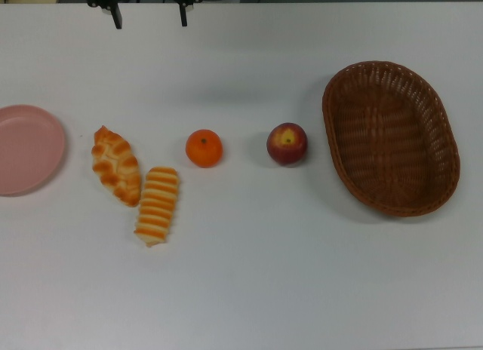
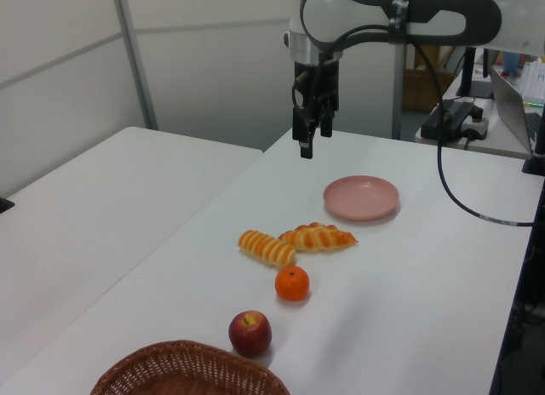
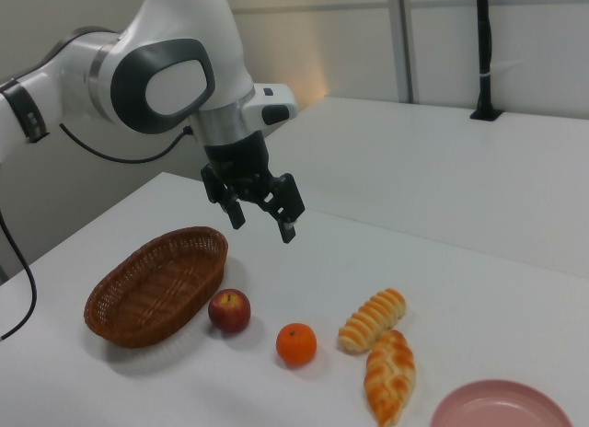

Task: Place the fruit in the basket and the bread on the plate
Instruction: 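Lower the gripper onto the red apple and close on it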

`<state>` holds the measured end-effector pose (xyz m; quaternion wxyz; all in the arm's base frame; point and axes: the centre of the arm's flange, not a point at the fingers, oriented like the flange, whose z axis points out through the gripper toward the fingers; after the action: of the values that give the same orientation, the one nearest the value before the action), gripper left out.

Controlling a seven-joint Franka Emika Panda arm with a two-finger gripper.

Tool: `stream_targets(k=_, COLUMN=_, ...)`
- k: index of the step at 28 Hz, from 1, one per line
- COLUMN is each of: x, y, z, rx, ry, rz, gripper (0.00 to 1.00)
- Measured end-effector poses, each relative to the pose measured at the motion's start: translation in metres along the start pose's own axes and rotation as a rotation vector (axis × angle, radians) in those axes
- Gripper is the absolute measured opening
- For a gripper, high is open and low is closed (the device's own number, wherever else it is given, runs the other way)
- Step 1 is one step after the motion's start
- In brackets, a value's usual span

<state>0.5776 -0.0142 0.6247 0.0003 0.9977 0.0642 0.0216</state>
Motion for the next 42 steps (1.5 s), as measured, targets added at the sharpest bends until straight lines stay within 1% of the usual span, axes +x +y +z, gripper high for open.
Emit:
stream_targets(k=3, x=0.001, y=-0.007, z=0.003, rx=0.000, ry=-0.006, rz=-0.013, gripper=1.00)
stream_targets(k=6, x=0.007, y=-0.021, z=0.019, rx=0.002, ry=-0.036, rz=-0.039, gripper=1.00)
stream_targets(k=8, x=0.015, y=-0.036, z=0.037, rx=0.004, ry=-0.063, rz=-0.050, gripper=1.00)
stream_targets(k=11, x=0.031, y=-0.055, z=0.062, rx=-0.001, ry=-0.065, rz=-0.027, gripper=1.00)
stream_targets(k=12, x=0.039, y=-0.065, z=0.077, rx=-0.007, ry=-0.065, rz=-0.009, gripper=1.00)
stream_targets(k=15, x=0.055, y=-0.082, z=0.108, rx=-0.028, ry=-0.062, rz=0.025, gripper=1.00)
stream_targets(k=17, x=0.066, y=-0.096, z=0.132, rx=-0.056, ry=-0.059, rz=0.034, gripper=1.00)
stream_targets(k=21, x=0.076, y=-0.123, z=0.162, rx=-0.102, ry=-0.060, rz=0.038, gripper=1.00)
stream_targets(k=23, x=0.077, y=-0.138, z=0.171, rx=-0.115, ry=-0.066, rz=0.031, gripper=1.00)
stream_targets(k=28, x=0.073, y=-0.169, z=0.176, rx=-0.120, ry=-0.071, rz=0.001, gripper=1.00)
stream_targets(k=30, x=0.070, y=-0.179, z=0.180, rx=-0.130, ry=-0.078, rz=-0.010, gripper=1.00)
stream_targets(k=36, x=0.051, y=-0.215, z=0.210, rx=-0.175, ry=-0.125, rz=-0.029, gripper=1.00)
stream_targets(k=42, x=0.039, y=-0.241, z=0.233, rx=-0.196, ry=-0.111, rz=-0.031, gripper=1.00)
